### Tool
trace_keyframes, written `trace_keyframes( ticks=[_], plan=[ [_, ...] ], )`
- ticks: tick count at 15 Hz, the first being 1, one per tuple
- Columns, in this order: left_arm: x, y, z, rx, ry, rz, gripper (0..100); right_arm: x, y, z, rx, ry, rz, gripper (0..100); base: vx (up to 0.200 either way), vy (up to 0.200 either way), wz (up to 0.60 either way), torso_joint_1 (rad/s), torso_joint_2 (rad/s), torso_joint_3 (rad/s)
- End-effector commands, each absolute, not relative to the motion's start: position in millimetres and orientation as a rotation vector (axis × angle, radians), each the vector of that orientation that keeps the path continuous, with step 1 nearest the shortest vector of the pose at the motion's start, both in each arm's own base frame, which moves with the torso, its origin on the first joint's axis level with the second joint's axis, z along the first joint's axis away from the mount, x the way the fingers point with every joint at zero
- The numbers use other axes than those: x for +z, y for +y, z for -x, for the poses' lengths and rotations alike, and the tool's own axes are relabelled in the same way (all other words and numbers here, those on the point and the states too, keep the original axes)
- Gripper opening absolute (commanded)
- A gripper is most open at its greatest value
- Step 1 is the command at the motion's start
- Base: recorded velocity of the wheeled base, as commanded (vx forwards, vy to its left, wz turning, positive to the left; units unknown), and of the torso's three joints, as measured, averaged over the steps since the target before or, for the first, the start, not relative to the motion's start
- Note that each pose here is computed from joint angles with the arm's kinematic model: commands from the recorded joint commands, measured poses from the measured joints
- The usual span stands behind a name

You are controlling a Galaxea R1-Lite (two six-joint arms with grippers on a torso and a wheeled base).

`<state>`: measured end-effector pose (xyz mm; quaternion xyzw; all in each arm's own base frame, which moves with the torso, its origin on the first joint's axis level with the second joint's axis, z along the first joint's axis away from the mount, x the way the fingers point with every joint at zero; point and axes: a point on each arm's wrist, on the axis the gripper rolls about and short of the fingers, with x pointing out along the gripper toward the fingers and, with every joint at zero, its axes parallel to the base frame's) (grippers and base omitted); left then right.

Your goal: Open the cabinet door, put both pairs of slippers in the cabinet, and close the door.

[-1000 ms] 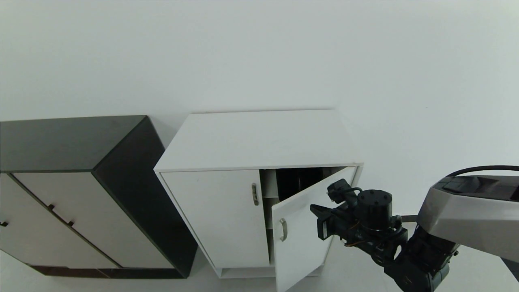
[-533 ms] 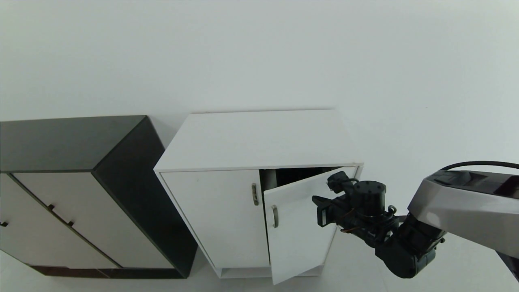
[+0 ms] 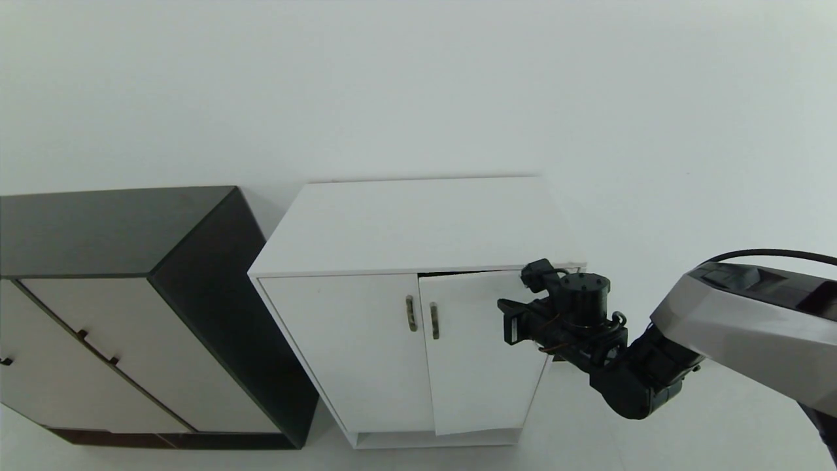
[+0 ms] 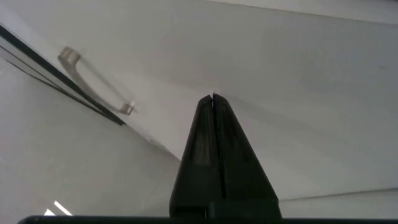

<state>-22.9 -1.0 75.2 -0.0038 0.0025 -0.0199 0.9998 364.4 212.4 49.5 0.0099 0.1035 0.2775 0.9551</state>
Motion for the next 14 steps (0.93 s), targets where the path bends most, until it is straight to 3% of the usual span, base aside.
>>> trace_keyframes(
  ticks=[1, 9, 14],
  plan=[
    [75.1, -1.0, 22.9, -0.040, 0.006, 0.008, 0, 52.8, 213.0, -367.2, 0.563, 0.196, -0.024, 0, 0.000, 0.000, 0.00, 0.000, 0.00, 0.000],
    [75.3, -1.0, 22.9, -0.040, 0.005, 0.008, 0, 51.9, 212.0, -368.0, 0.559, 0.196, -0.028, 0, 0.000, 0.000, 0.00, 0.000, 0.00, 0.000],
    [75.3, -1.0, 22.9, -0.040, 0.005, 0.008, 0, 88.8, 202.7, -324.0, 0.586, 0.189, -0.045, 0, 0.000, 0.000, 0.00, 0.000, 0.00, 0.000]
  ],
)
